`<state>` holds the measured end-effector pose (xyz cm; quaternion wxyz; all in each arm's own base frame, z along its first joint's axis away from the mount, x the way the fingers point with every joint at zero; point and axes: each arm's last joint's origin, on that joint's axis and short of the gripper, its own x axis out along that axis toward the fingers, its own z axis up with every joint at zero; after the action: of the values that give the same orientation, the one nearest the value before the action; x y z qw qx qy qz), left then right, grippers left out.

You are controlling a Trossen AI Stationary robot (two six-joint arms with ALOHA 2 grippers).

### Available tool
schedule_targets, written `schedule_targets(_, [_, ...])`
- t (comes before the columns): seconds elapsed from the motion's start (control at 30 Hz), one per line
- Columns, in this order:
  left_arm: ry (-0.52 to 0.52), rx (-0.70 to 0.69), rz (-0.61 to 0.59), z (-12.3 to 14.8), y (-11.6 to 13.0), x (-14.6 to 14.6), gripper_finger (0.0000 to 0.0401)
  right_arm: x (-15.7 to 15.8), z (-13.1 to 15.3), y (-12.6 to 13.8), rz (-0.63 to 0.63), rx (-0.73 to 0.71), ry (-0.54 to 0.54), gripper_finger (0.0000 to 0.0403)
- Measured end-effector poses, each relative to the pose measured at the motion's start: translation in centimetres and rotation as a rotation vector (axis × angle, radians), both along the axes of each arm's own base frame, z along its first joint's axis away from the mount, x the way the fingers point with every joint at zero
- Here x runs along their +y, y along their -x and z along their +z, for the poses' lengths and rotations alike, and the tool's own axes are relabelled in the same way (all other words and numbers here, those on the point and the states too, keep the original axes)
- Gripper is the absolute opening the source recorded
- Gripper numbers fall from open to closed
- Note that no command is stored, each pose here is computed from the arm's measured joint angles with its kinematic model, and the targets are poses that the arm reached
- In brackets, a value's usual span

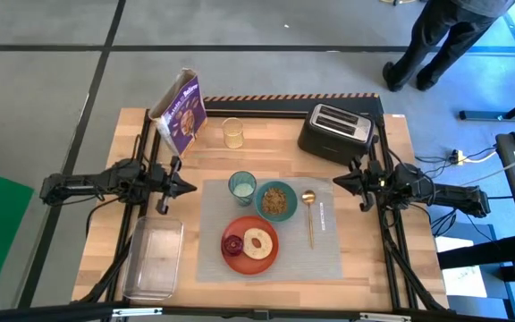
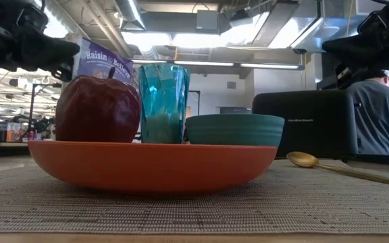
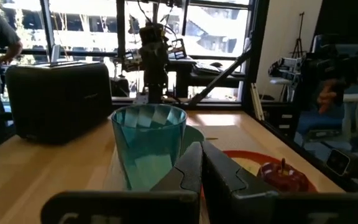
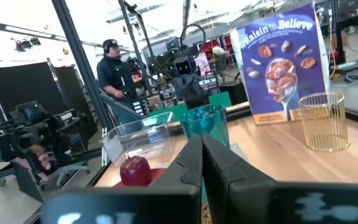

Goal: Arrange a breakfast setting
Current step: Return to Home Position

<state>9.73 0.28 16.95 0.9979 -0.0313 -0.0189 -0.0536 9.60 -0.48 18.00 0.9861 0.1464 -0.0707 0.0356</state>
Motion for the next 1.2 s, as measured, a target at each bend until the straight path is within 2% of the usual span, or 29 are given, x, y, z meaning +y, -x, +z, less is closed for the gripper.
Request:
schedule_targets(0.23, [-0.042, 0.004, 0.042, -0.07, -0.03, 0.12, 0.0, -0.01, -0.23, -0.03, 0.002, 0.025, -0.026, 0.0])
schedule_targets(0.63, [-0.055, 0.004, 0.045, -0.08, -0.03, 0.13, 0.0, -0.01, -0.97, -0.1, 0.003, 0.102, -0.032, 0.0])
schedule_targets(1.2, [-0.051, 0.004, 0.045, -0.07, -0.03, 0.13, 0.0, -0.01, -1.01, -0.11, 0.003, 0.105, -0.033, 0.0])
